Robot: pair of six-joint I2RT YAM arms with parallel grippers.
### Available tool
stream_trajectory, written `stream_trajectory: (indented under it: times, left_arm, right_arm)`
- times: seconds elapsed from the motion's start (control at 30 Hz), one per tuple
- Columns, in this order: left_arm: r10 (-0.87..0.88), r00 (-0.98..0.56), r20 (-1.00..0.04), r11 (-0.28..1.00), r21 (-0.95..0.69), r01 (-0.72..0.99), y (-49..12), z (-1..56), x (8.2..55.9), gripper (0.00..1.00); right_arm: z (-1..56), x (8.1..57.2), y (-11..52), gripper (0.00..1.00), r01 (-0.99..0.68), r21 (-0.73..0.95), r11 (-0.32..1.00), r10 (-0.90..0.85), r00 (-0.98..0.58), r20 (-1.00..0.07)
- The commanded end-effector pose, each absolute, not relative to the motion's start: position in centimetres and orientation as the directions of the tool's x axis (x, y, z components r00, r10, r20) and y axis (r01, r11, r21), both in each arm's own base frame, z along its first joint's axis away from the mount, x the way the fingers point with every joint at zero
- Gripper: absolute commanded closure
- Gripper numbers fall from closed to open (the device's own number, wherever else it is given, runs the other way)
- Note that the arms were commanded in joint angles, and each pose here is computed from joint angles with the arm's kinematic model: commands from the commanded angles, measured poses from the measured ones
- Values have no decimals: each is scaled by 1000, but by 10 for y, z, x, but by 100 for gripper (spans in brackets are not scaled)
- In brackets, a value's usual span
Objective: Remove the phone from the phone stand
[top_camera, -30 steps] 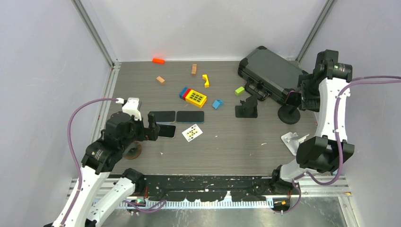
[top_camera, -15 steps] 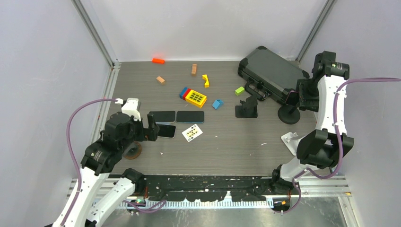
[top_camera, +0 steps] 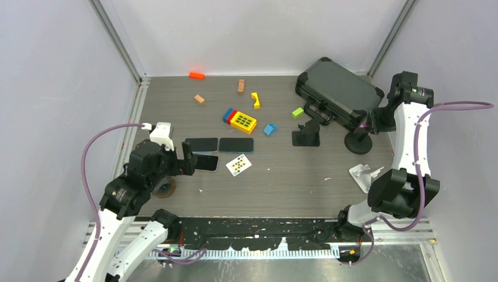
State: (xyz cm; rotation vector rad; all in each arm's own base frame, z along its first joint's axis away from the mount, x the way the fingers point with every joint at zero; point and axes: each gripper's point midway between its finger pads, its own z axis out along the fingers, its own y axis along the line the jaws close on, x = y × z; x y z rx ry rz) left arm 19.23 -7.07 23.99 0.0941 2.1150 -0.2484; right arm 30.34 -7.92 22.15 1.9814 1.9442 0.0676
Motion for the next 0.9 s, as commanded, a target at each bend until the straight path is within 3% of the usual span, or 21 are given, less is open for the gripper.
stream_trajectory:
  times: [0.0, 0.27, 0.53, 0.73, 0.87]
  left_arm:
    - [-28, -490, -872, 975, -131, 177, -71, 248, 197, 0]
    - [-29, -487, -873, 974, -134, 181, -72, 248, 197, 0]
    - [-28, -490, -872, 974, -134, 183, -73, 248, 197, 0]
    - [-27, -493, -870, 974, -135, 185, -73, 247, 198, 0]
    - [-24, -498, -867, 974, -133, 184, -74, 247, 198, 0]
  right_arm:
    - [263, 316, -76, 98, 870, 474, 134, 960, 4, -278]
    - [307, 295, -70, 100, 791, 500, 354, 900, -142, -411]
    - [347, 283, -44, 100, 630, 531, 566, 814, -329, -478]
    - [382, 268, -45, 100, 602, 445, 663, 729, -383, -567]
    - [413, 268, -14, 100, 494, 431, 755, 645, -443, -623]
